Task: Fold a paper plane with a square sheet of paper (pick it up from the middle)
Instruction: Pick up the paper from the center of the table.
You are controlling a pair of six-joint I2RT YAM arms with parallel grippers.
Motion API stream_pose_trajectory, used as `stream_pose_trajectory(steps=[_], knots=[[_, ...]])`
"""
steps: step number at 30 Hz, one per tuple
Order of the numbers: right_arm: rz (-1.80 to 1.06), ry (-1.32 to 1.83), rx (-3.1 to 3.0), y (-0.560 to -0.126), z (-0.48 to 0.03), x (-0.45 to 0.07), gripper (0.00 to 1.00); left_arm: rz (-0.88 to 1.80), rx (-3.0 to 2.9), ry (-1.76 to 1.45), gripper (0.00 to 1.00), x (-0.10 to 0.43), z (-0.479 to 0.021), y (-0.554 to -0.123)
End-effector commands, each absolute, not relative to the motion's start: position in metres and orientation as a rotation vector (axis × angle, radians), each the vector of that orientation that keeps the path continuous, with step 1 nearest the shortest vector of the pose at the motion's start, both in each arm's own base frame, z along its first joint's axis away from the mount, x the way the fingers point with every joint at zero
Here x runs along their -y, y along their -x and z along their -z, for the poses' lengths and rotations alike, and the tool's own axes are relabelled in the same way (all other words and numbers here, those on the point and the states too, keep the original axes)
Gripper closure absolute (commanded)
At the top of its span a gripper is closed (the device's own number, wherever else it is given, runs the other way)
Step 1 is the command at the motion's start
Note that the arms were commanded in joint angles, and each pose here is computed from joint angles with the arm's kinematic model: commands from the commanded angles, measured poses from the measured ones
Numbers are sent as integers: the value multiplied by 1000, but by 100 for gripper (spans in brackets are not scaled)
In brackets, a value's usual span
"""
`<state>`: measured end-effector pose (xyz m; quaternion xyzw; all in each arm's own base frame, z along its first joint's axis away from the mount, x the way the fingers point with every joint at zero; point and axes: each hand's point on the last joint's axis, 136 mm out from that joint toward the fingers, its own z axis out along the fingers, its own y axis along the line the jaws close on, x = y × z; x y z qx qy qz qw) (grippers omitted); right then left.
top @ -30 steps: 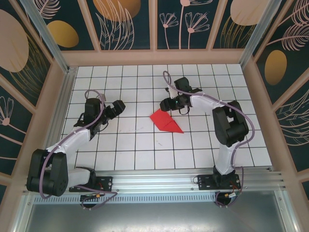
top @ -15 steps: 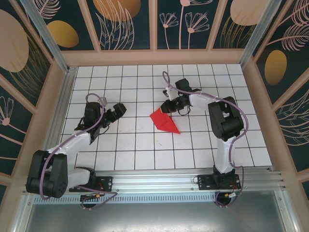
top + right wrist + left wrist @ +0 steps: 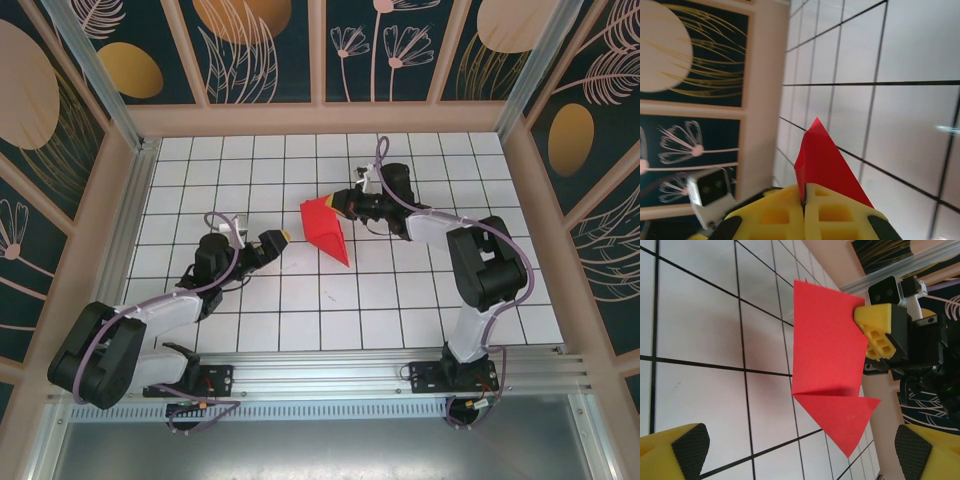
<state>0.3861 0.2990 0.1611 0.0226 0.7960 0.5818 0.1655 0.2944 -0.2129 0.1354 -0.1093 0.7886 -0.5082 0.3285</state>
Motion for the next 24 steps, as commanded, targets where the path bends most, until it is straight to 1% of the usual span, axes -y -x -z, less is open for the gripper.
stream_pose_trajectory(steps=[1,8,13,15,18,24], knots=[[-1876,-216,-2143,-383,-199,-307,92,1431,-1930,243,4,226,-163,-294],[-2055,-407,-2090,-374,-210,-316,92,1531,-1859,208,6,245,-181,-291],[-2153,-477,-2065,-370,-215,-324,92,1594,-1847,199,13,253,-183,-291],[-2182,-493,-2061,-369,-215,-327,92,1625,-1821,181,19,255,-189,-290],[-2219,-510,-2059,-368,-213,-331,92,1646,-1778,156,30,256,-199,-288],[-2247,-525,-2058,-366,-212,-335,92,1660,-1726,127,59,255,-210,-284]])
